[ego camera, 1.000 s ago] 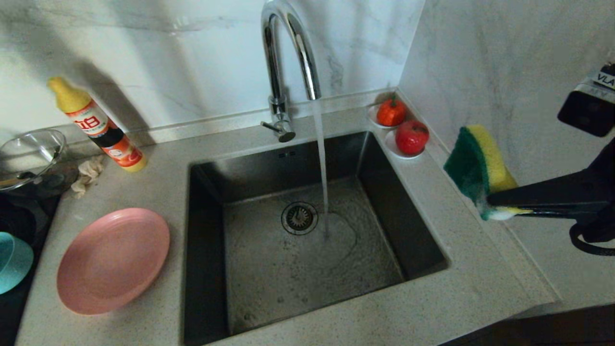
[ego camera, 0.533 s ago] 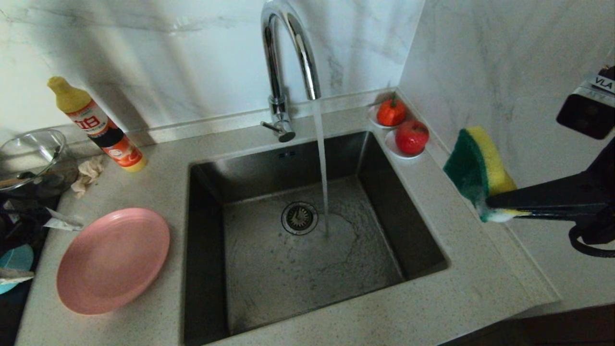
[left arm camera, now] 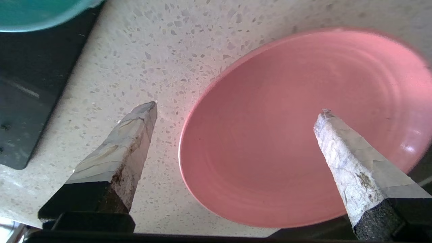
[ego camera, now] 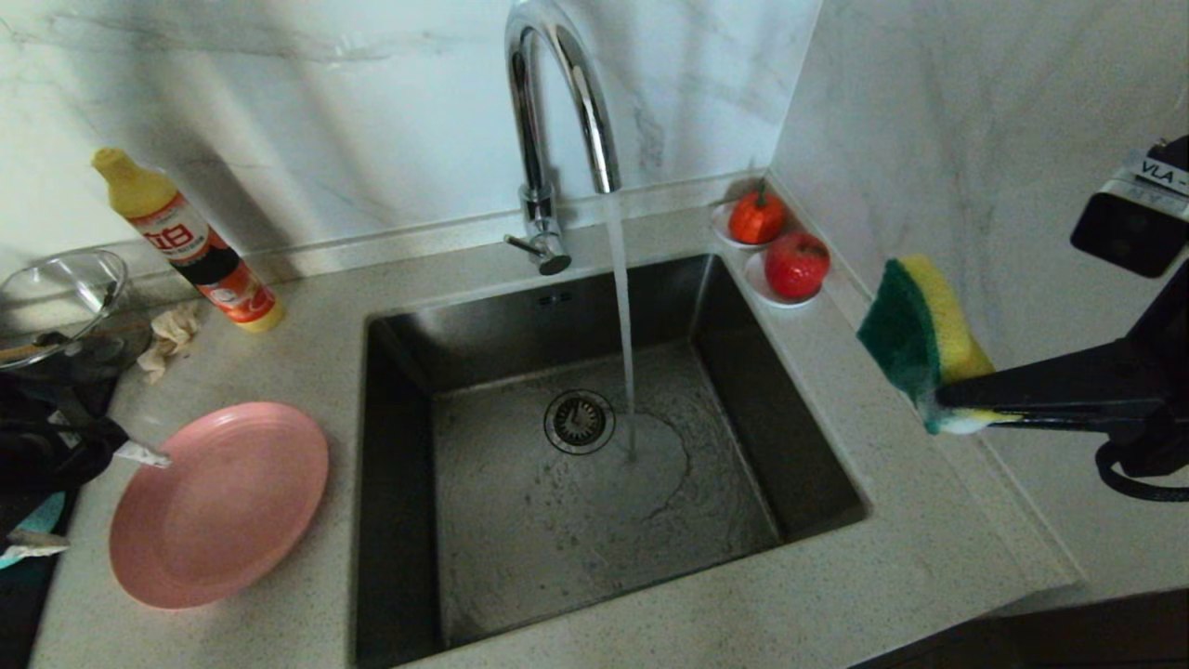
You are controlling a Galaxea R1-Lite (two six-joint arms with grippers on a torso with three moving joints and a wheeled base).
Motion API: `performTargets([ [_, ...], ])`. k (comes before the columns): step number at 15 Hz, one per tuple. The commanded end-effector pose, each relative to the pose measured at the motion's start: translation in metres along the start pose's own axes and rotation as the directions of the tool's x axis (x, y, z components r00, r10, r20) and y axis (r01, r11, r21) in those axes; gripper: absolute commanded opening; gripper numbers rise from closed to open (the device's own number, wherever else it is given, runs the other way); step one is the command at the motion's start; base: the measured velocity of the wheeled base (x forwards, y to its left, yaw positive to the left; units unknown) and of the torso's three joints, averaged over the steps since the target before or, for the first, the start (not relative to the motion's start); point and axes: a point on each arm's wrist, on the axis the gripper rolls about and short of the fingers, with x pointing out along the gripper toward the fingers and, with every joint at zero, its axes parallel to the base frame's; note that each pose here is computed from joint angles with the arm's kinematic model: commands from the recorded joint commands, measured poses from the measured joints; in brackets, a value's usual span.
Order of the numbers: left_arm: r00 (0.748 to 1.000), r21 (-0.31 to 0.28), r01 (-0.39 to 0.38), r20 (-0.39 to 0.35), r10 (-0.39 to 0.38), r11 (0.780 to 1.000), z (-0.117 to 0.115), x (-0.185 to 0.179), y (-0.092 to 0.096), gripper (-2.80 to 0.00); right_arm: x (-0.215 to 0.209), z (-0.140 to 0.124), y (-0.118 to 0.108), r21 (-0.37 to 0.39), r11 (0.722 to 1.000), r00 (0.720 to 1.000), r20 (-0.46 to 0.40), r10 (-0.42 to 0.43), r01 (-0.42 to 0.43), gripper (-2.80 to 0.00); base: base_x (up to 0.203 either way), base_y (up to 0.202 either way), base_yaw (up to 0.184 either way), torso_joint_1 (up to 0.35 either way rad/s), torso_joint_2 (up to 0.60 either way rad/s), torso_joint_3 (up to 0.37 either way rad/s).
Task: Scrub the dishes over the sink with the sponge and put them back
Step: Wash the plate
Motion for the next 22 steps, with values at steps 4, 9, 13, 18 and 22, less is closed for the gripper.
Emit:
performTargets([
  [4, 0.997, -0.031, -0.033, -0.077, 0.03, 0.999, 0.004, 0.028, 0.005, 0.0, 0.0, -0.001, -0.004, 0.001, 1.0, 1.0, -0.003, -0.008, 0.008, -2.8, 0.0, 0.0, 0.0, 0.0, 0.0, 0.0],
  [9, 0.999, -0.068, -0.021, -0.043, 0.018, 0.997, 0.017, 0.032, 0.0, 0.0, 0.0, 0.0, -0.004, 0.0, 1.0, 1.0, 0.001, -0.01, 0.01, -2.8, 0.0, 0.0, 0.0, 0.0, 0.0, 0.0],
  [13, 0.998, -0.061, -0.02, -0.069, 0.016, 0.998, 0.016, 0.04, -0.004, 0.0, -0.002, 0.0, -0.006, 0.0, 1.0, 1.0, 0.009, -0.017, 0.017, -2.8, 0.0, 0.0, 0.0, 0.0, 0.0, 0.0],
  [18, 0.995, -0.059, -0.031, -0.098, 0.025, 0.998, 0.015, 0.052, -0.004, 0.0, -0.004, -0.001, -0.006, -0.001, 1.0, 1.0, 0.014, -0.018, 0.018, -2.8, 0.0, 0.0, 0.0, 0.0, 0.0, 0.0],
  [22, 0.996, -0.056, -0.025, -0.089, 0.02, 0.998, 0.016, 0.054, -0.005, 0.0, -0.005, 0.0, -0.007, 0.002, 1.0, 1.0, 0.013, -0.01, 0.01, -2.8, 0.0, 0.0, 0.0, 0.0, 0.0, 0.0],
])
